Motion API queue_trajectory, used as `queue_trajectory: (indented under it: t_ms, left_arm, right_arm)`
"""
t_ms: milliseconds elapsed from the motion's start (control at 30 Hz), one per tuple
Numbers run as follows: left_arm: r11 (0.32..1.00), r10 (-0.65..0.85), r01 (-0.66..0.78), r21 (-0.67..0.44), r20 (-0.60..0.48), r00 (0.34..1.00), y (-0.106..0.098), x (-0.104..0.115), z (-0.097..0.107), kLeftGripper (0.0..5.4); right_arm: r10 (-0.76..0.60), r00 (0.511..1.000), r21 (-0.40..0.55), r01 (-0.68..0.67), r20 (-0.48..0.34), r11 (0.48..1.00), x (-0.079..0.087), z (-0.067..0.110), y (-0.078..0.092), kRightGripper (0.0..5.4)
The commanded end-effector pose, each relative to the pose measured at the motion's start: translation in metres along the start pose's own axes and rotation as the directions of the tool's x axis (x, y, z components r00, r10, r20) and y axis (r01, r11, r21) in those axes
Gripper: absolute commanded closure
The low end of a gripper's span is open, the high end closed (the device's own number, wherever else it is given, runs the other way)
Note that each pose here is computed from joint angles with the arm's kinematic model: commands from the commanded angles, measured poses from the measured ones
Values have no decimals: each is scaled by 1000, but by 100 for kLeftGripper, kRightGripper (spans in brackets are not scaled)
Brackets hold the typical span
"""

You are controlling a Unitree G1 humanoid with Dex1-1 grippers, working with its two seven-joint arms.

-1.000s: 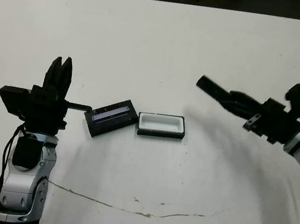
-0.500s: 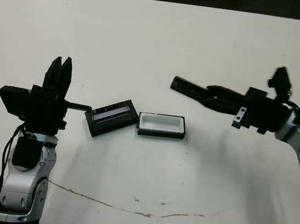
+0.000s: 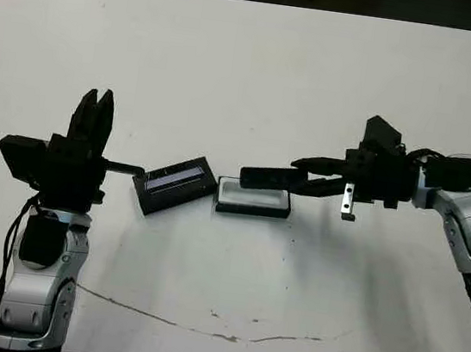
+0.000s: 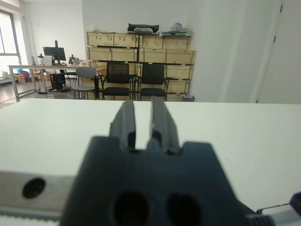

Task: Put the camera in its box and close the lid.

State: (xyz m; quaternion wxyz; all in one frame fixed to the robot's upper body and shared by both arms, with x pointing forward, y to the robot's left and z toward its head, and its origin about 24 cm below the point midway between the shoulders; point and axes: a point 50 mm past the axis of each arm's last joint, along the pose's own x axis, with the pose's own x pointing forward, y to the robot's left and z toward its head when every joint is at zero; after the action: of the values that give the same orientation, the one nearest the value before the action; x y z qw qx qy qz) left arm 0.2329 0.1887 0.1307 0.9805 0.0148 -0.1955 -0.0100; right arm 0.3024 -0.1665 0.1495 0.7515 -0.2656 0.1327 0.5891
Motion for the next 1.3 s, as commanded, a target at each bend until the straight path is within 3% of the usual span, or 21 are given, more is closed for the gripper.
queue_trajectory:
  t_ms: [33, 733, 933, 1133, 1300]
  left_arm:
    - [1000, 2, -2, -1, -30, 1000, 0, -4, -4, 540]
    - [1000, 2, -2, 1, -33, 999, -2, -6, -6, 540]
    - [1000, 1, -1, 9, -31, 1000, -2, -6, -6, 540]
    - [1000, 8, -8, 7, -36, 999, -3, -7, -7, 540]
    - [1000, 9, -8, 21, -35, 999, -4, -8, -8, 540]
  right_arm:
    - [9, 999, -14, -9, -37, 1000, -1, -1, -1, 540]
    - [56, 992, -26, -60, -112, 998, 12, -4, 1, 540]
    - [72, 991, -80, -81, -117, 993, 21, 1, 5, 540]
    - [135, 988, 7, -134, -79, 991, 29, 4, 9, 540]
    - [155, 986, 25, -153, -67, 988, 36, 7, 11, 540]
